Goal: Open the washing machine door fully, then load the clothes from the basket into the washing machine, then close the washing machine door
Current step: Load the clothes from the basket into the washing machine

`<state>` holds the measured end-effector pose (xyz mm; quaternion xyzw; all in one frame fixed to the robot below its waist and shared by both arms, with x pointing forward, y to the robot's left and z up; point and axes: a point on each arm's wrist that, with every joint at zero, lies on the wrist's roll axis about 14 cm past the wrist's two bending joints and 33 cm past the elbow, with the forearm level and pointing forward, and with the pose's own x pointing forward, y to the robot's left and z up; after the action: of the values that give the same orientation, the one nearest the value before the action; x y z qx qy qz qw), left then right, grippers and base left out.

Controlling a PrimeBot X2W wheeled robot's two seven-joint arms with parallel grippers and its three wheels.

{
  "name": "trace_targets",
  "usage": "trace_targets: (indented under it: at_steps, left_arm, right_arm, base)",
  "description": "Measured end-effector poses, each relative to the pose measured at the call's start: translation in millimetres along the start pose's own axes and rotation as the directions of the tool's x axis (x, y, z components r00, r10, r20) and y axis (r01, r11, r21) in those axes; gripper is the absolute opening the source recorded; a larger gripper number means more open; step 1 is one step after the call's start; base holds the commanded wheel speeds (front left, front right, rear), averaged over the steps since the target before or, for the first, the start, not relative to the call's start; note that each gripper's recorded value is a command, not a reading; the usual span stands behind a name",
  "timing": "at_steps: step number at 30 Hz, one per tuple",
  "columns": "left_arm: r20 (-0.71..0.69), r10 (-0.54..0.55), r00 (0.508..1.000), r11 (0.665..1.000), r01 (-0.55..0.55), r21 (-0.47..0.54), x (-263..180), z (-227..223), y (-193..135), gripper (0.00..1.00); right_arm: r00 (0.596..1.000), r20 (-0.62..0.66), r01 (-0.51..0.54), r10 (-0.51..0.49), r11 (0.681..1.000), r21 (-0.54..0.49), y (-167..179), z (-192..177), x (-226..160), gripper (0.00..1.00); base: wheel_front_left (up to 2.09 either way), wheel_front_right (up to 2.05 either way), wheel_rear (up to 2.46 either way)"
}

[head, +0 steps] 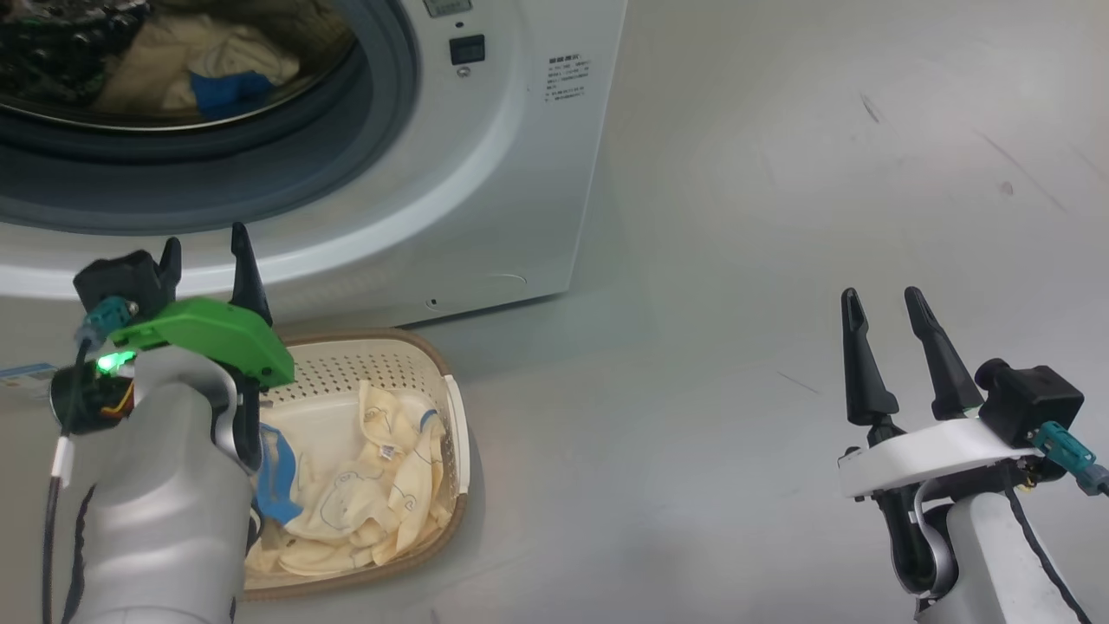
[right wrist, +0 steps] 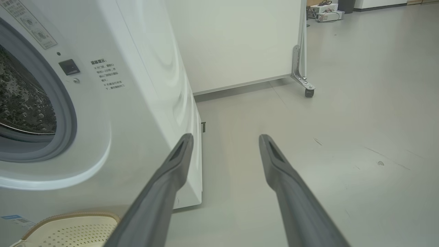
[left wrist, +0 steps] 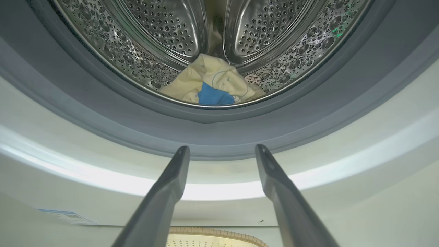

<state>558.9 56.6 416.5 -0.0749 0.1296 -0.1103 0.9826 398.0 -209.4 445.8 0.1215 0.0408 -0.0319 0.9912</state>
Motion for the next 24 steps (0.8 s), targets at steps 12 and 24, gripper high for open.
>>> trace_targets:
  at_steps: [12, 24]
  left_arm:
    - [0.023, 0.018, 1.000, 0.999, -0.019, 0.034, -78, -4, 15, 1.00]
    - [0.055, 0.064, 0.996, 0.997, -0.066, 0.038, -150, -15, 27, 1.00]
  right_arm:
    - [0.998, 0.031, -0.051, 0.051, 0.999, 0.001, 15, 12, -27, 1.00]
    - [0.994, 0.062, -0.095, 0.095, 0.995, -0.002, 26, 21, -54, 1.00]
  base:
    - [0.00, 0.00, 0.00]
    - [0.00, 0.00, 0.00]
